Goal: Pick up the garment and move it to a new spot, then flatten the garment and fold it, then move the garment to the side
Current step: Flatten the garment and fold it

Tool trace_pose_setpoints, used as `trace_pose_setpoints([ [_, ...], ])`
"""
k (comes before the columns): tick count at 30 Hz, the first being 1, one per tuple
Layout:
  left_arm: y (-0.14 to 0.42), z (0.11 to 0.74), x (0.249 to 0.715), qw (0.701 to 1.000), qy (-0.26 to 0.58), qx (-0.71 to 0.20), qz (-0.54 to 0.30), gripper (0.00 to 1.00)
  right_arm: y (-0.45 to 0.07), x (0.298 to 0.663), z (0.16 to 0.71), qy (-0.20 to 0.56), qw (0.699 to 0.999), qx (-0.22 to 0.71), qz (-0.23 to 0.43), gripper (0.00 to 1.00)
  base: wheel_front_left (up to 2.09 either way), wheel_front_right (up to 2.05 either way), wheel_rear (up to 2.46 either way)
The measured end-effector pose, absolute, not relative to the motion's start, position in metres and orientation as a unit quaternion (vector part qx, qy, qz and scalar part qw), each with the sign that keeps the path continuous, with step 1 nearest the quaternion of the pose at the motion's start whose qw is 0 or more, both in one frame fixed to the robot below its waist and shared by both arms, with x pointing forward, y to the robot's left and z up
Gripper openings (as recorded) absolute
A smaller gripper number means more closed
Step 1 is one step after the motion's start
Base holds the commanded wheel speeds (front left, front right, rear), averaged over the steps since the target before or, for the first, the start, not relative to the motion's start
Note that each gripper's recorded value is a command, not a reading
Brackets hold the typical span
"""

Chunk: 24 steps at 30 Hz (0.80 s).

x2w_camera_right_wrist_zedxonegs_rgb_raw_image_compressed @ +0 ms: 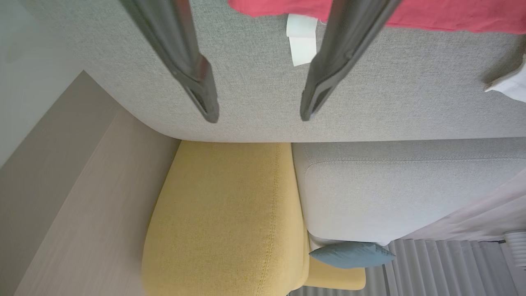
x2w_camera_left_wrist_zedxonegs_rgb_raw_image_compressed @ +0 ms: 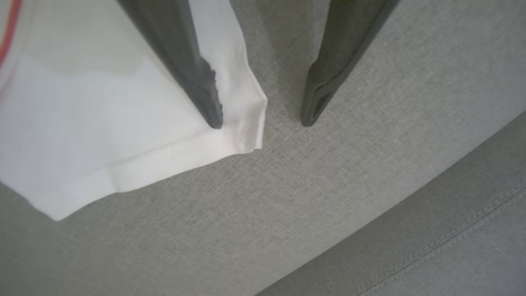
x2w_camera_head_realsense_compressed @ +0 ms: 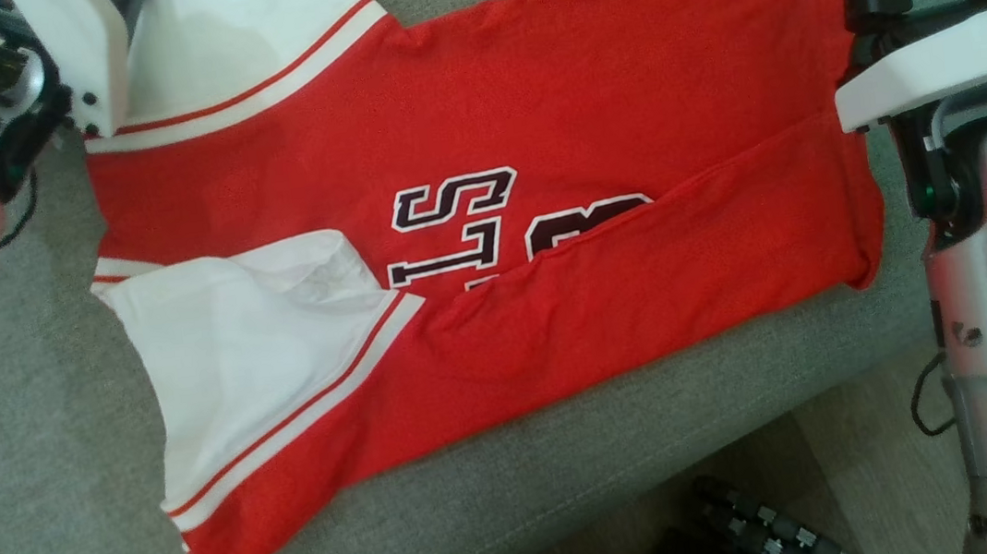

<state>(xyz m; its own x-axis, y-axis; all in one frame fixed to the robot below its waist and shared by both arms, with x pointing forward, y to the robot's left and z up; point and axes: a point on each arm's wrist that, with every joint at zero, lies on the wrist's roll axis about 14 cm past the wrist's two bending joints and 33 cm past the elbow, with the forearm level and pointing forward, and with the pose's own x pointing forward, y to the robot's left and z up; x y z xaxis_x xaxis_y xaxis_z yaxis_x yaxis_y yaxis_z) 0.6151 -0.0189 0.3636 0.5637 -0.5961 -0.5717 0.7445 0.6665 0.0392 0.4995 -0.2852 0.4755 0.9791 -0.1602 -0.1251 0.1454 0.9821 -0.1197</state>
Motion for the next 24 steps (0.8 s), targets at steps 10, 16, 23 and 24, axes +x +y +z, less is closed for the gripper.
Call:
trace_pose_setpoints([
  [10, -0.029, 0.374, 0.593, 0.866, 0.267, 0.093, -0.412, 0.0, -0.286, 0.503, 0.468, 0.077, 0.992, -0.052, -0.081, 1.0, 0.0, 0.0, 0.0],
  [16, -0.018, 0.414, 0.598, 0.894, 0.206, 0.052, -0.395, 0.0, -0.278, 0.51, 0.472, 0.081, 0.993, -0.051, -0.068, 1.0, 0.0, 0.0, 0.0],
  [23, -0.011, 0.448, 0.584, 0.902, 0.157, 0.043, -0.4, 0.0, -0.278, 0.509, 0.45, 0.14, 0.988, -0.04, -0.059, 1.0, 0.0, 0.0, 0.0],
  [24, -0.008, 0.452, 0.582, 0.903, 0.153, 0.043, -0.399, 0.0, -0.279, 0.508, 0.444, 0.153, 0.986, -0.031, -0.062, 1.0, 0.0, 0.0, 0.0],
])
